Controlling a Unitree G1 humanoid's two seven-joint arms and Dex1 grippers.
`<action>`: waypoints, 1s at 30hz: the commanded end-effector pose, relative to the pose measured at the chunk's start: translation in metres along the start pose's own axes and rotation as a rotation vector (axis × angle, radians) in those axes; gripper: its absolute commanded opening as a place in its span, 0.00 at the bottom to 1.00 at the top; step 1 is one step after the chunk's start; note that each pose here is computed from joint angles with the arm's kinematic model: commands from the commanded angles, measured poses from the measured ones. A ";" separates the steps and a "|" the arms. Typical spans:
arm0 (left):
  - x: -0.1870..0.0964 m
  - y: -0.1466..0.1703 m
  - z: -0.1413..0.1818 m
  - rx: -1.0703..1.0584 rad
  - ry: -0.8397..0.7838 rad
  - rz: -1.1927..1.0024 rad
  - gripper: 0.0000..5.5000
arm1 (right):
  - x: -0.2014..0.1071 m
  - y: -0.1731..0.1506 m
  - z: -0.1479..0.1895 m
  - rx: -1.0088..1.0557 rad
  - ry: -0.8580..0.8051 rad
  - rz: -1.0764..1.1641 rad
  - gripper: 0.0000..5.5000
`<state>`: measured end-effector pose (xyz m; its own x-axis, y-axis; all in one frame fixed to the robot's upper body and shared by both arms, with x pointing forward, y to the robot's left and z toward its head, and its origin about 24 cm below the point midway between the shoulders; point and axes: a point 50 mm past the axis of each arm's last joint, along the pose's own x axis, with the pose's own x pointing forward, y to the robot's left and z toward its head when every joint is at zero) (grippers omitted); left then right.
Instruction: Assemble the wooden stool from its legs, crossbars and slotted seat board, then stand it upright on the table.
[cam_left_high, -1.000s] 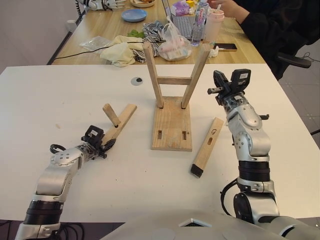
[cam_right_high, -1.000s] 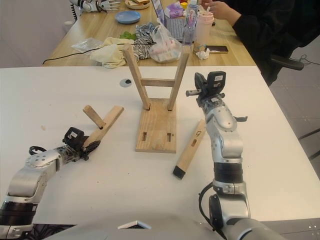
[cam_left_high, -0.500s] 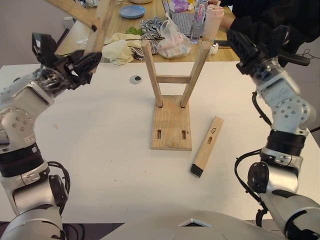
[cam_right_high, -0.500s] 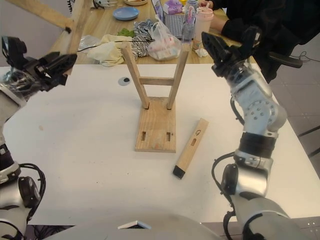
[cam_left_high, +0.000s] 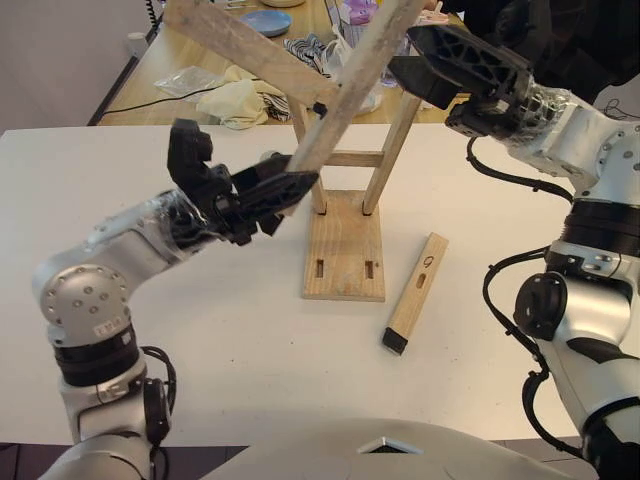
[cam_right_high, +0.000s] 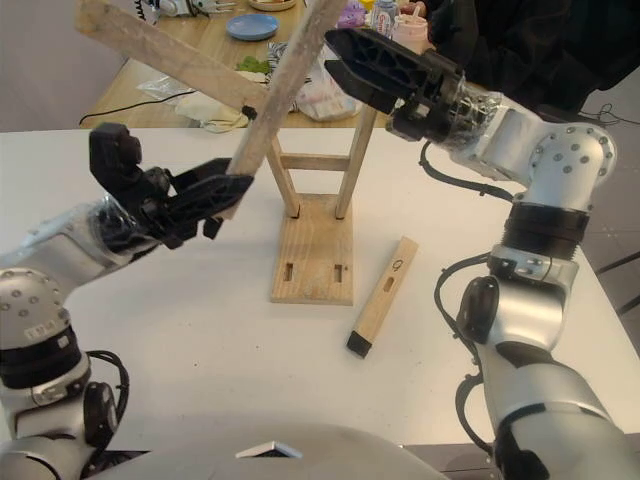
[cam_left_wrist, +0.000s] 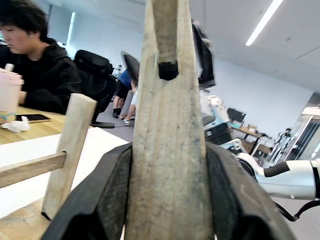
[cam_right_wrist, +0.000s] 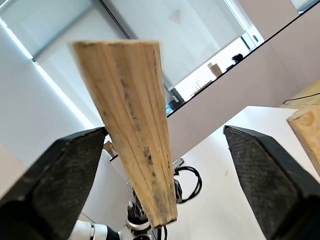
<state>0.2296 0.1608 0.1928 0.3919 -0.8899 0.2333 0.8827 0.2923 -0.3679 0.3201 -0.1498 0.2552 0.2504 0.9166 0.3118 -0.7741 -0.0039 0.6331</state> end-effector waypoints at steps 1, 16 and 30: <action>0.000 -0.016 -0.015 -0.045 -0.014 -0.061 0.36 | 0.010 0.006 0.009 0.038 0.048 0.015 0.77; 0.010 -0.019 -0.033 -0.146 -0.075 -0.090 0.36 | 0.018 0.000 -0.003 0.159 0.091 0.027 0.50; 0.021 0.002 -0.047 -0.145 -0.052 0.000 0.52 | -0.015 -0.017 0.021 0.041 -0.242 -0.113 0.38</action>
<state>0.2277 0.1278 0.1586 0.4107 -0.8633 0.2933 0.8379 0.2306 -0.4947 0.3384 -0.1635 0.2535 0.4271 0.8057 0.4104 -0.7088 0.0165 0.7052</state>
